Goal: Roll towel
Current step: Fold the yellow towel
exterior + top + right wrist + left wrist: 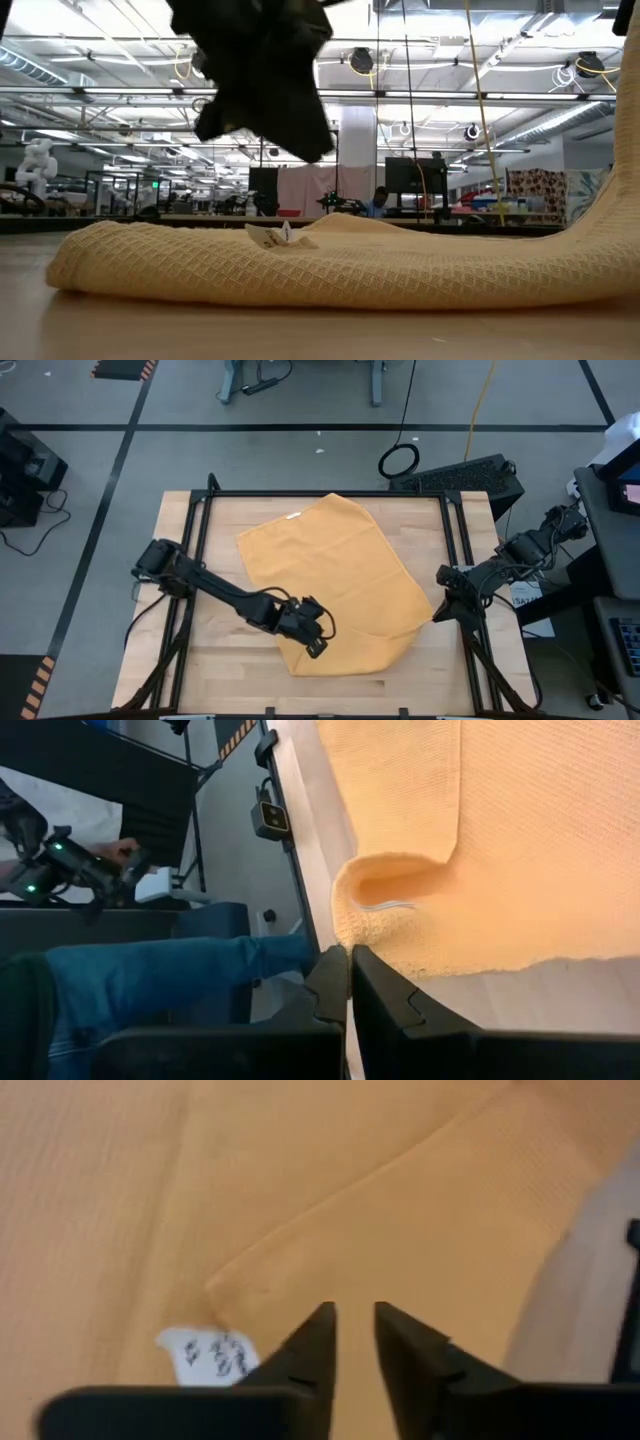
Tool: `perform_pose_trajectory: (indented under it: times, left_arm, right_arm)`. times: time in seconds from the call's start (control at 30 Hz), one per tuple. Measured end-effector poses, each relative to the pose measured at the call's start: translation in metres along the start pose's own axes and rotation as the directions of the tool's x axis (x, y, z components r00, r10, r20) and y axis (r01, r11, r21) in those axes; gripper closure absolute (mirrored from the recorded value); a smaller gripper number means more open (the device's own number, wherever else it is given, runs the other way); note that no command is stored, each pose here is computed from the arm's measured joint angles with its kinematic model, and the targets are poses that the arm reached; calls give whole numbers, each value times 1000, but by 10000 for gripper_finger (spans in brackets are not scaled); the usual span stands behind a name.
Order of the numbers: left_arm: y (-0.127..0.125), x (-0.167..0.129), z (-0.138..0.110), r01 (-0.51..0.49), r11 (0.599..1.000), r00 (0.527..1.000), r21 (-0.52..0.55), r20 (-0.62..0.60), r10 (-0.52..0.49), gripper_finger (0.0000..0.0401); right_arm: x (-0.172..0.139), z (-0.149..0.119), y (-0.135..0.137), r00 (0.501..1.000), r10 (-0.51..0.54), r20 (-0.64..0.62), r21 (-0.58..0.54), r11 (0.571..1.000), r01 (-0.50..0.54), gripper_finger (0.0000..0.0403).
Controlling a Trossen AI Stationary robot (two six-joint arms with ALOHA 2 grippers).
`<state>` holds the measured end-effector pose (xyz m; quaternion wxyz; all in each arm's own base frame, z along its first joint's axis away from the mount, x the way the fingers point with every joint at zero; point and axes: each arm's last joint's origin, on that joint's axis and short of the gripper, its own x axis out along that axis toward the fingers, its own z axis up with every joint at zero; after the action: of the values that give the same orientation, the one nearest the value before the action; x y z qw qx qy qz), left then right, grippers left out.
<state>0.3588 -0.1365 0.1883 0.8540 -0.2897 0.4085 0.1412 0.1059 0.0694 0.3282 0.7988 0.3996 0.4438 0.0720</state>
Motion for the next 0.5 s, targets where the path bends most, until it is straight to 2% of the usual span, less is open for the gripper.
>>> perform_pose_trajectory:
  times: [0.13, 0.23, 0.33, 0.5]
  left_arm:
    - [6, 11, 0, -61, 998, 998, 2, 25, 61, 225]
    - [10, 11, 0, -127, 991, 990, 31, 63, 125, 181]
    - [14, 14, -3, -161, 986, 987, 51, 33, 160, 174]
    - [17, 26, -4, -156, 987, 988, 36, 17, 155, 205]
  right_arm:
    - [0, 0, 0, 1000, 0, 1, 14, 1000, 0, 403]
    - [0, 0, 0, 1000, 0, 2, 18, 1000, 0, 403]
    - [0, 0, 0, 1000, -2, 5, 11, 1000, 2, 403]
    - [0, 0, 0, 1000, -5, 11, -2, 1000, 5, 403]
